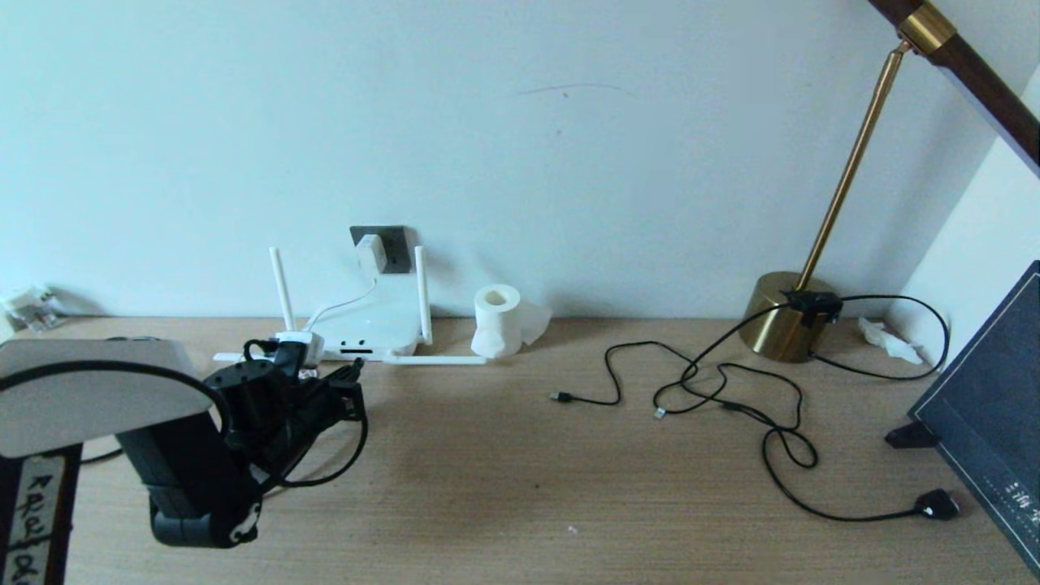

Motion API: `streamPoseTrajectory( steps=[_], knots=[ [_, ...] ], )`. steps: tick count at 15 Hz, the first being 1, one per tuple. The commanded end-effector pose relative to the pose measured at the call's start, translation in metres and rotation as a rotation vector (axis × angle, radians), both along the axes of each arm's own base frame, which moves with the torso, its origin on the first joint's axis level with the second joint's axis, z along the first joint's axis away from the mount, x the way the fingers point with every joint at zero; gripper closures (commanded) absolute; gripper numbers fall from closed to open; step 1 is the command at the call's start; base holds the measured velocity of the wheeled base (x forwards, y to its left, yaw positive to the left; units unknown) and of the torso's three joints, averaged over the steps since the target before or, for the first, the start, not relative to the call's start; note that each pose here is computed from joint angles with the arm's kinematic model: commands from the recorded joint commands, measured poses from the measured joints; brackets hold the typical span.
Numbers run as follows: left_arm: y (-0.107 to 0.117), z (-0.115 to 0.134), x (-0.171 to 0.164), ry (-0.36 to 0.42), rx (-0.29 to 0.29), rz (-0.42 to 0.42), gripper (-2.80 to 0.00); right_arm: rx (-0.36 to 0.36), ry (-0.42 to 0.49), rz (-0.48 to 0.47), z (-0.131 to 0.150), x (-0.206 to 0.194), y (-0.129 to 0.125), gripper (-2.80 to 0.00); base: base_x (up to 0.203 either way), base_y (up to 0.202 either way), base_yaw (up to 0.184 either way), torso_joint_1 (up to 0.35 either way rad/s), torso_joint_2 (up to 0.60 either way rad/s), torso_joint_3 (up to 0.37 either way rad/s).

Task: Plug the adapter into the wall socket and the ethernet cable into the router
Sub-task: Plug cable into router interface

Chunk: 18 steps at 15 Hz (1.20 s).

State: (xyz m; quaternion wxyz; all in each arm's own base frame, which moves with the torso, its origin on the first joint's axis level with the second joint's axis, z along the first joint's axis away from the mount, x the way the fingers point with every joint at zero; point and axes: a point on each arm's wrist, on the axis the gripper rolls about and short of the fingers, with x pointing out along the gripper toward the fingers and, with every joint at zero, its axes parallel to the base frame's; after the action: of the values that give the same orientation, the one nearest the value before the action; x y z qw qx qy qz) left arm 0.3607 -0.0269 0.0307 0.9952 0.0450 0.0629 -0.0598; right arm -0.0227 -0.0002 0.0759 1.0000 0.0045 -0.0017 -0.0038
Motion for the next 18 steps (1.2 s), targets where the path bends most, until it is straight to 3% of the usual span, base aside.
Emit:
streamPoseTrajectory(
  steps=[1,18],
  knots=[
    [0.000,0.000,0.000,-0.007,-0.002,-0.001,0.00,0.000,0.001,0.000,0.000,0.000,0.000,-2.80,0.000,0.000,0.000,0.000,0.00,0.000],
    [0.000,0.006,0.014,-0.062,-0.010,0.007,0.00,0.000,0.002,0.000,0.000,0.000,0.000,-2.80,0.000,0.000,0.000,0.000,0.00,0.000]
  ],
)
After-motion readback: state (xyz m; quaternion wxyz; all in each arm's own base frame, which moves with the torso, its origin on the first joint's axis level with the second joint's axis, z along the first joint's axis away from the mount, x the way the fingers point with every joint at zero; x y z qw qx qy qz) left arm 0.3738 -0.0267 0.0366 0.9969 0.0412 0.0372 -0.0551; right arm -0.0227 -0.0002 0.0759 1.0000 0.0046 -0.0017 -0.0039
